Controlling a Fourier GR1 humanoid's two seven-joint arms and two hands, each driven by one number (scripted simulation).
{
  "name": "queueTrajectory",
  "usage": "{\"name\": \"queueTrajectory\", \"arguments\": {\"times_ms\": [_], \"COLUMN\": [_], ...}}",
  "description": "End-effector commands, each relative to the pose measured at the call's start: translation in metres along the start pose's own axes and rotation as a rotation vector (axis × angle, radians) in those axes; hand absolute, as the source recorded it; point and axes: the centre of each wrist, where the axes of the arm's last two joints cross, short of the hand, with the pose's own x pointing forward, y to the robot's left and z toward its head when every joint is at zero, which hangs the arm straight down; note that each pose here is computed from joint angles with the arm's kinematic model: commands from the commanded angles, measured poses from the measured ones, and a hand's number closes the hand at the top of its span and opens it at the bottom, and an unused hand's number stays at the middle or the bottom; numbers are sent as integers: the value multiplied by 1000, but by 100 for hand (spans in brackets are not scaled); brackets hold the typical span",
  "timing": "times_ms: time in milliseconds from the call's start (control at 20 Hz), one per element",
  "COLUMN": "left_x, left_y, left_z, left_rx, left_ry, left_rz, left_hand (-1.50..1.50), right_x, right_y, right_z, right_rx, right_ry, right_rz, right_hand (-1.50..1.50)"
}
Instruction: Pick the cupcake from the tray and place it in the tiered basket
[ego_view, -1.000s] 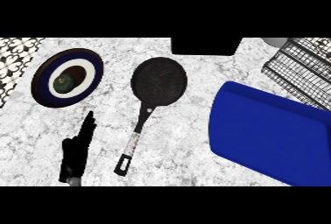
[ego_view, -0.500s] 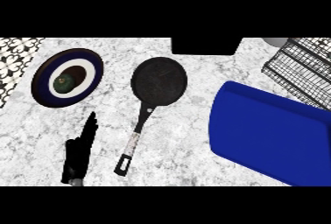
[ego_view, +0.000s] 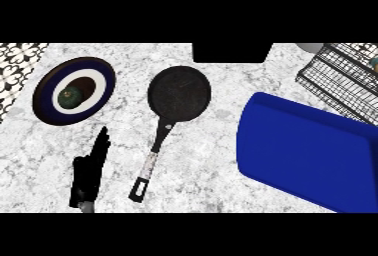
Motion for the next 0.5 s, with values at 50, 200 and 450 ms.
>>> {"name": "queueTrajectory", "arguments": {"times_ms": [50,200,450], "left_x": [-11,-18,-9], "left_y": [2,-7,14], "left_z": [3,20,11], "left_rx": [31,30,48], "left_ry": [9,31,33], "left_rz": [4,15,19], "left_hand": [0,0,0], "right_x": [-11,6,-23], "right_y": [-59,-126,-210], "right_z": [-9,-18,-5], "right_rx": [-212,-263,-243], "right_ry": [46,70,74], "right_rz": [-24,-45,-65], "right_hand": [-150,-150,-150]}}
